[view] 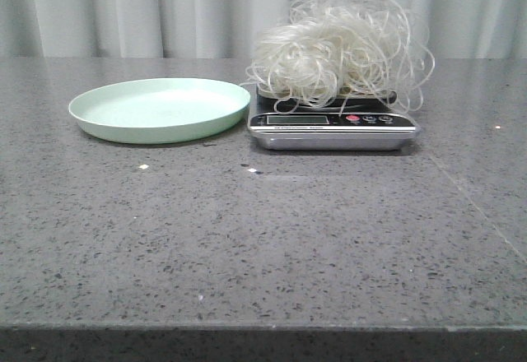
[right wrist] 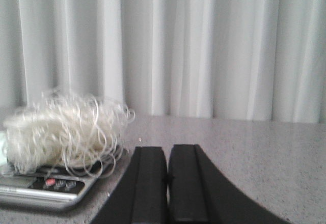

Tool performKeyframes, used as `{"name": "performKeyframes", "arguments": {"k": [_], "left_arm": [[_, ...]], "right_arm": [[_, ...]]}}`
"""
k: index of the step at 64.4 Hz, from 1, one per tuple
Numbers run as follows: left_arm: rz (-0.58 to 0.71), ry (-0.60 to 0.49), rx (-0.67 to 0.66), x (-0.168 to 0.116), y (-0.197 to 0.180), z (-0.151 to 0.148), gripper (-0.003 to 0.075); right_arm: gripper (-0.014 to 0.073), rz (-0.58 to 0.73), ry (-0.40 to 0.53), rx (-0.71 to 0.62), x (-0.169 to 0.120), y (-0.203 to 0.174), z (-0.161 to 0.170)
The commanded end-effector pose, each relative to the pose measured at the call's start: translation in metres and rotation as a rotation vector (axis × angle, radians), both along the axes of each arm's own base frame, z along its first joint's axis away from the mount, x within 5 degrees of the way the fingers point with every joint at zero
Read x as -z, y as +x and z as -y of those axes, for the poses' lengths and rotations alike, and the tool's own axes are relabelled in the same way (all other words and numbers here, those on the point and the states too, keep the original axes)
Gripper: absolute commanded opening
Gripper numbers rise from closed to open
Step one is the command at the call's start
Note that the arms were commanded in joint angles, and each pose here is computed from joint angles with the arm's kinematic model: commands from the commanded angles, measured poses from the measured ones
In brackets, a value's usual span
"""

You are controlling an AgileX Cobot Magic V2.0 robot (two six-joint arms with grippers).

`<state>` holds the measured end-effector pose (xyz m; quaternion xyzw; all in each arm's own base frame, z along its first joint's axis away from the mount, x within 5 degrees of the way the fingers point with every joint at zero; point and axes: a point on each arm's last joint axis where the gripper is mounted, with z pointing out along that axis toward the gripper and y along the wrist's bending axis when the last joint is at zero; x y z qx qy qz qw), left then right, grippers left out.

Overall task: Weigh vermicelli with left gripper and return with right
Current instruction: 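Withdraw the left gripper while the vermicelli rests on the scale, then lower the right gripper into the vermicelli on the scale and grasp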

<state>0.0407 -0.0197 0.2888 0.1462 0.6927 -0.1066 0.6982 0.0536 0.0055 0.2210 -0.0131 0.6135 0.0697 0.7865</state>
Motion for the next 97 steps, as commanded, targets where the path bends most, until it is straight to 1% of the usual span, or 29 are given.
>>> {"name": "performKeyframes", "arguments": {"k": [1,4,5,8,12,18,19,20,25,30,36,43,45,49,50,51,56,59,64,72,73,74,80,87,91,97], "left_arm": [[0.080,-0.046,-0.016,-0.014,0.000,-0.002,0.0132],[0.080,-0.046,-0.016,-0.014,0.000,-0.002,0.0132],[0.080,-0.046,-0.016,-0.014,0.000,-0.002,0.0132],[0.082,-0.047,-0.017,-0.014,0.000,-0.002,0.0132],[0.089,-0.050,-0.019,-0.015,0.000,-0.002,0.0128],[0.091,-0.050,-0.019,-0.015,0.000,-0.002,0.0128],[0.091,-0.050,-0.019,-0.015,0.000,-0.002,0.0128],[0.091,-0.050,-0.019,-0.015,0.000,-0.002,0.0128],[0.091,-0.050,-0.019,-0.015,0.000,-0.002,0.0128],[0.091,-0.050,-0.019,-0.015,0.000,-0.002,0.0128],[0.091,-0.050,-0.019,-0.015,0.000,-0.002,0.0128],[0.089,-0.050,-0.019,-0.015,0.000,-0.002,0.0128],[0.089,-0.050,-0.019,-0.015,0.000,-0.002,0.0128],[0.089,-0.050,-0.019,-0.015,0.000,-0.002,0.0128],[0.089,-0.050,-0.019,-0.015,0.000,-0.002,0.0128],[0.089,-0.050,-0.019,-0.015,0.000,-0.002,0.0128],[0.089,-0.050,-0.019,-0.015,0.000,-0.002,0.0128],[0.089,-0.050,-0.019,-0.015,0.000,-0.002,0.0128],[0.089,-0.050,-0.019,-0.015,0.000,-0.002,0.0128],[0.089,-0.050,-0.019,-0.015,0.000,-0.002,0.0128],[0.089,-0.050,-0.019,-0.015,0.000,-0.002,0.0128],[0.089,-0.050,-0.019,-0.015,0.000,-0.002,0.0128],[0.089,-0.050,-0.019,-0.015,0.000,-0.002,0.0128],[0.086,-0.049,-0.018,-0.015,0.000,-0.002,0.0128],[0.086,-0.049,-0.018,-0.015,0.000,-0.002,0.0128],[0.086,-0.049,-0.018,-0.015,0.000,-0.002,0.0128]], "right_arm": [[0.0180,0.118,0.042,0.003,-0.035,-0.008,0.002],[0.0180,0.074,0.035,-0.002,-0.044,-0.007,0.001],[0.0180,0.062,0.025,-0.002,-0.052,-0.006,0.001],[0.0180,0.040,0.022,-0.004,-0.064,-0.004,0.000],[0.0180,-0.012,0.016,-0.007,-0.084,0.007,-0.001],[0.0180,-0.128,0.016,-0.015,-0.101,0.027,-0.004],[0.0180,-0.127,0.017,-0.015,-0.102,0.027,-0.004],[0.0180,-0.160,0.008,-0.015,-0.104,0.034,-0.005],[0.0180,-0.190,0.005,-0.014,-0.108,0.045,-0.006],[0.0180,-0.222,0.014,-0.014,-0.105,0.055,-0.007],[0.0180,-0.265,0.020,-0.018,-0.102,0.058,-0.008],[0.0188,-0.273,0.017,-0.025,-0.111,0.061,-0.009],[0.0201,-0.279,0.015,-0.030,-0.116,0.063,-0.010],[0.0262,-0.313,-0.022,-0.050,-0.126,0.072,-0.014],[0.0303,-0.322,-0.034,-0.065,-0.133,0.075,-0.016],[0.0314,-0.334,-0.042,-0.068,-0.133,0.077,-0.017],[0.0463,-0.402,-0.078,-0.128,-0.152,0.096,-0.029],[0.0524,-0.442,-0.105,-0.164,-0.160,0.105,-0.037],[0.0583,-0.507,-0.158,-0.223,-0.177,0.126,-0.053],[0.0590,-0.619,-0.254,-0.304,-0.194,0.160,-0.080],[0.0590,-0.619,-0.254,-0.304,-0.194,0.160,-0.080],[0.0590,-0.648,-0.265,-0.318,-0.195,0.166,-0.085],[0.0590,-0.710,-0.292,-0.343,-0.199,0.191,-0.101],[0.0590,-0.782,-0.369,-0.369,-0.197,0.218,-0.115],[0.0590,-0.821,-0.396,-0.379,-0.193,0.230,-0.121],[0.0590,-0.860,-0.406,-0.383,-0.186,0.247,-0.128]]}}
